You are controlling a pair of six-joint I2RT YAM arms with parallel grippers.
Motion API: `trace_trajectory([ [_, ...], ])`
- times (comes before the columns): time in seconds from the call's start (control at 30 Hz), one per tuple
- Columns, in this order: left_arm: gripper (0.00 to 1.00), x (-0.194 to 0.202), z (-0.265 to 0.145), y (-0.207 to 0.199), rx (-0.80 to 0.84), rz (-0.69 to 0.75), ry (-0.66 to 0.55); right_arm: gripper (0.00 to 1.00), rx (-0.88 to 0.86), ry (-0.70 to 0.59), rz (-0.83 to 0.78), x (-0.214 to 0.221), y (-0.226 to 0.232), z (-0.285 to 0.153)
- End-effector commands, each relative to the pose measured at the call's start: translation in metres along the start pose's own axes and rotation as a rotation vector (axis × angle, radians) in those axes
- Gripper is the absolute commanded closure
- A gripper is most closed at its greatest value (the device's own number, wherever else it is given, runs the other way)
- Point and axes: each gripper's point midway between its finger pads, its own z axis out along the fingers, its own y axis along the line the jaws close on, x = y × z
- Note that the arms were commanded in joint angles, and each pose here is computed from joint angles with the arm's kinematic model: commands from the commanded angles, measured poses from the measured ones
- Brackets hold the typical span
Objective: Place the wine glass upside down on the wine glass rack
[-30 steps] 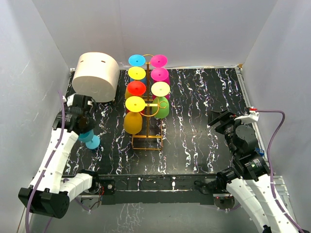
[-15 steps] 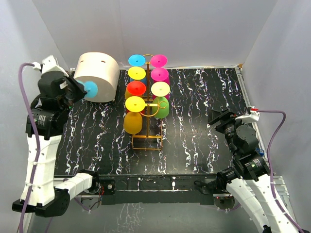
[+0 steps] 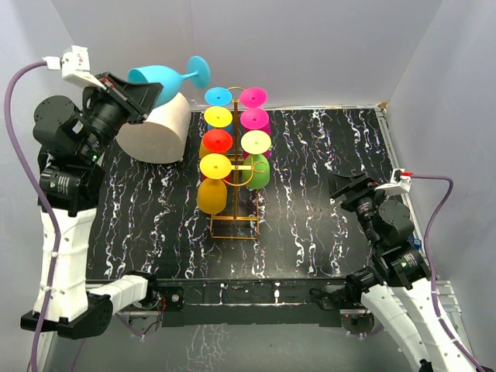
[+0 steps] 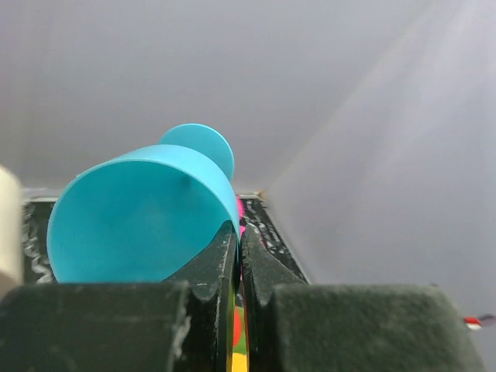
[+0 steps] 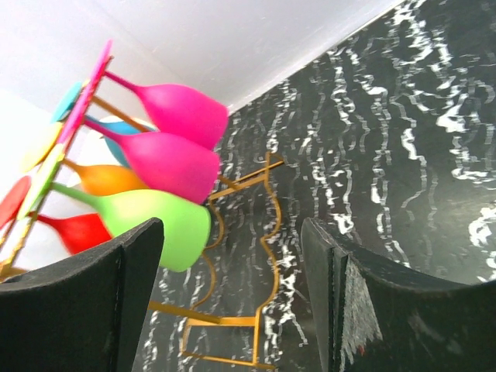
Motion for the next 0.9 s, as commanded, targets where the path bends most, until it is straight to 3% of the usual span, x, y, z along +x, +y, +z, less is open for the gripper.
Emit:
trace_trajectory([
  [0.0, 1.0, -0.005, 0.005, -0.06, 0.331, -0.036, 0.039, 0.3, -0.235, -0.004, 0.114, -0.02, 0.059, -0.011],
  [0.2, 1.0, 0.014, 0.026, -0.081, 0.535, -0.244, 0.134, 0.27, -0.459, 0.127, 0.182, -0.015, 0.114, -0.019],
  [0.3, 1.0, 0.022, 0.041, -0.086, 0.574, -0.313, 0.156, 0.25, -0.556, 0.118, 0.235, -0.026, 0.136, -0.024],
  [0.47, 1.0, 0.053, 0.06, -0.121, 0.606, -0.3, 0.187, 0.26, -0.643, 0.055, 0.4, -0.054, 0.158, -0.031],
  [0.63, 1.0, 0.085, 0.074, -0.15, 0.651, -0.301, 0.199, 0.29, -0.621, -0.001, 0.526, -0.079, 0.164, -0.028],
  [0.77, 1.0, 0.098, 0.071, -0.175, 0.737, -0.287, 0.181, 0.41, -0.583, -0.02, 0.699, -0.093, 0.161, -0.023],
  [0.87, 1.0, 0.103, 0.07, -0.186, 0.791, -0.296, 0.174, 0.45, -0.682, -0.047, 0.869, -0.109, 0.167, -0.03],
])
